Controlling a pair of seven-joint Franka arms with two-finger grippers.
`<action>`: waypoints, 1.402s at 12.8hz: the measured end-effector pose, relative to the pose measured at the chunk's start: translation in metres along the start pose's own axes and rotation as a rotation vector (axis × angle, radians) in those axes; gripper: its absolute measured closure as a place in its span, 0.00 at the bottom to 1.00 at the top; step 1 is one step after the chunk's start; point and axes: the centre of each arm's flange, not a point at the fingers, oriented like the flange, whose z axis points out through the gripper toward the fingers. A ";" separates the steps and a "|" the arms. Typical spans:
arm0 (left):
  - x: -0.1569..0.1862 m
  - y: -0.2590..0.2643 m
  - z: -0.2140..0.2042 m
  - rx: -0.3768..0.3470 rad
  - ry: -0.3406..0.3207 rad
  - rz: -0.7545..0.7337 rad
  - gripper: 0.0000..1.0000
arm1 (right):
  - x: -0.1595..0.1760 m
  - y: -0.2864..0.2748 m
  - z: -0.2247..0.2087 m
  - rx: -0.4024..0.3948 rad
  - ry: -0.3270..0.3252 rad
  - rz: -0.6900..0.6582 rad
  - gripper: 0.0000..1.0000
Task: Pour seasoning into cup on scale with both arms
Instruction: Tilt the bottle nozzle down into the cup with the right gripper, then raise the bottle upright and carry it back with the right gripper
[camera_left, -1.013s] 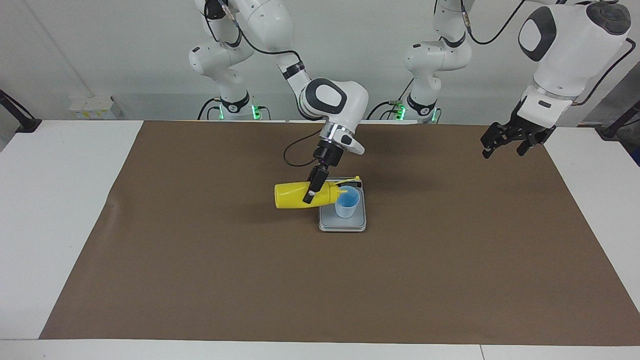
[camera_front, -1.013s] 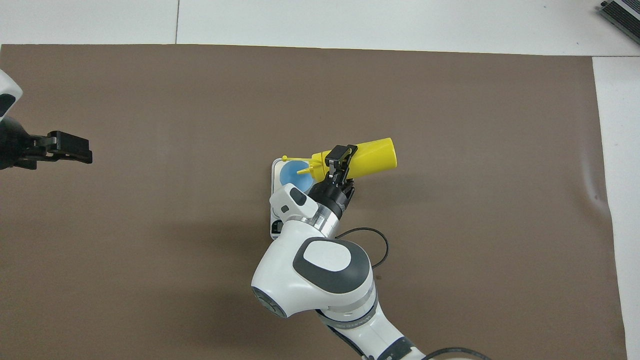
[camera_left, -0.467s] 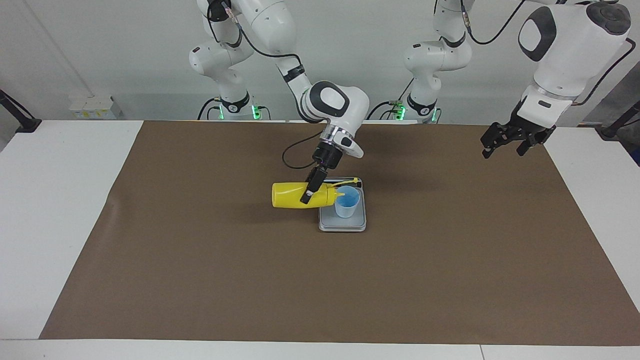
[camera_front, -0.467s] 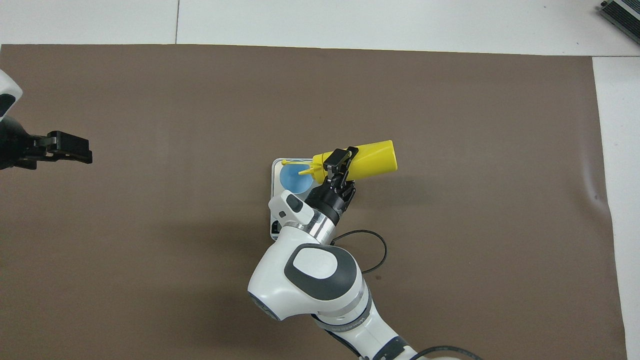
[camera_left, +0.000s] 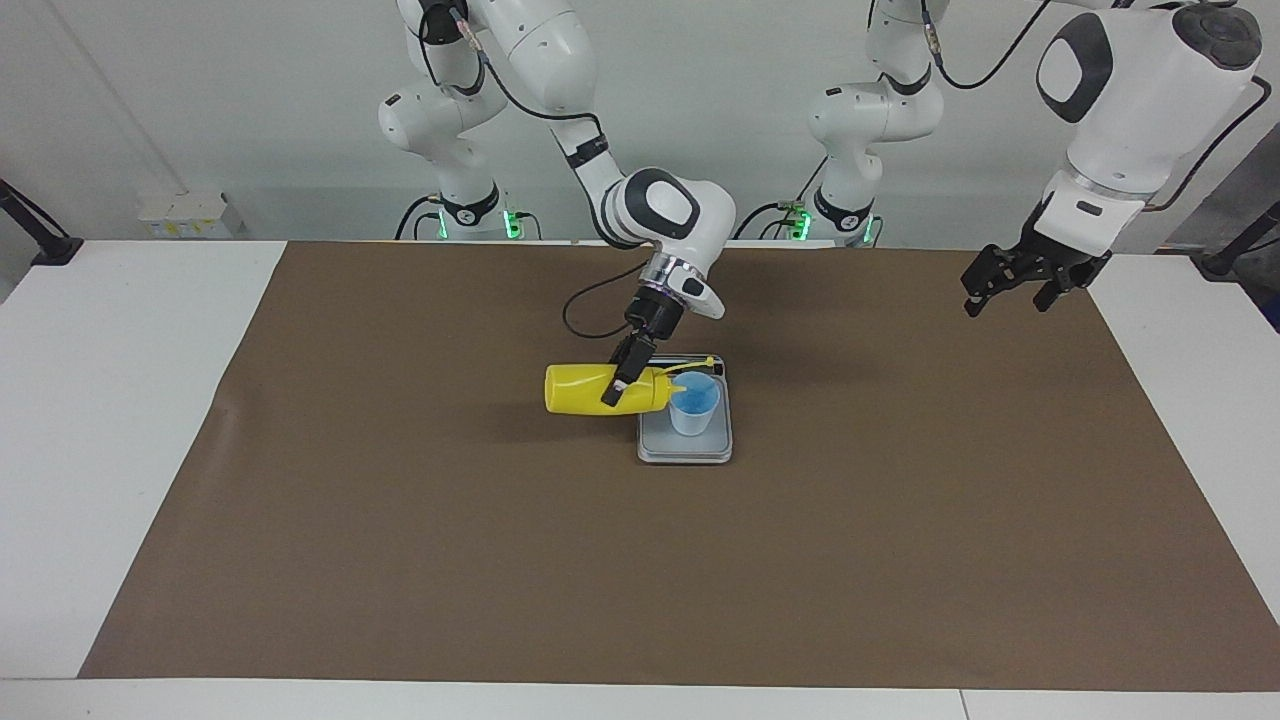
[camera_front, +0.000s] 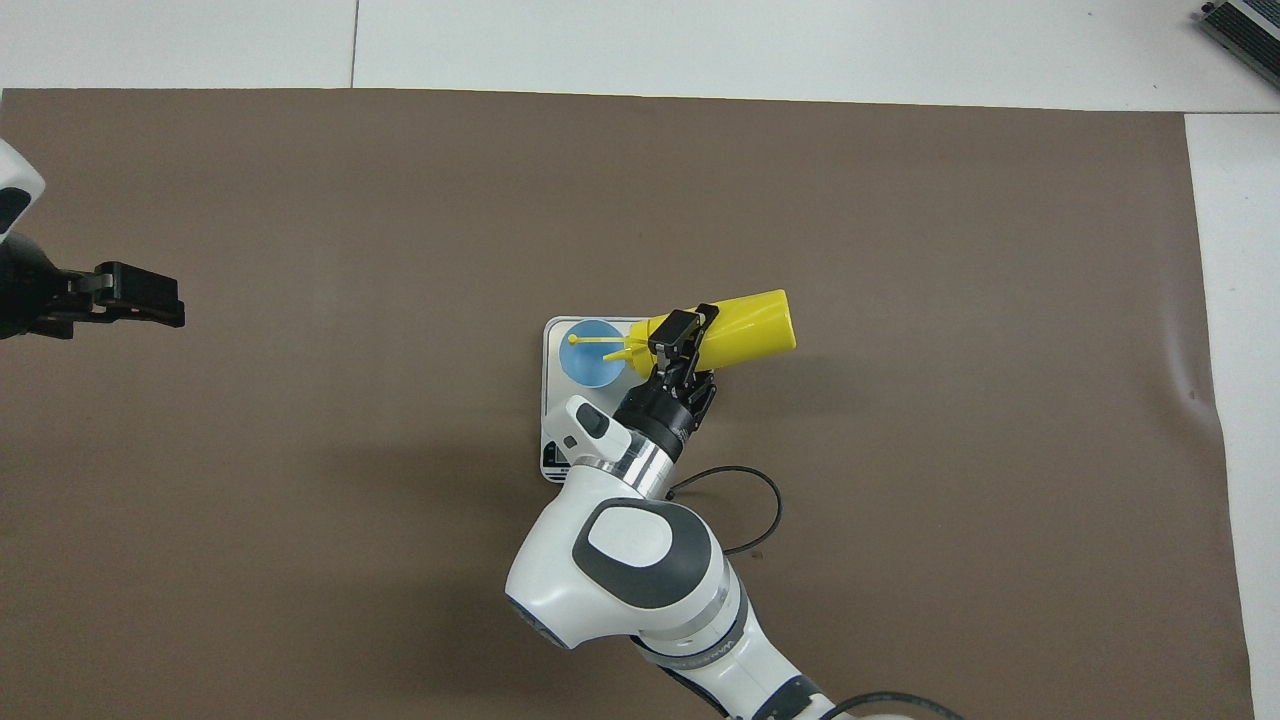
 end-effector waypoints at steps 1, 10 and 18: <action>0.000 0.000 0.000 0.000 0.000 0.000 0.00 | 0.000 -0.001 -0.001 -0.003 0.001 0.000 0.53; 0.000 0.000 0.000 0.000 0.000 0.000 0.00 | 0.000 0.004 -0.003 -0.010 0.004 0.018 0.53; 0.000 0.000 0.000 0.000 0.000 0.000 0.00 | -0.006 0.035 -0.004 0.024 0.052 0.103 0.53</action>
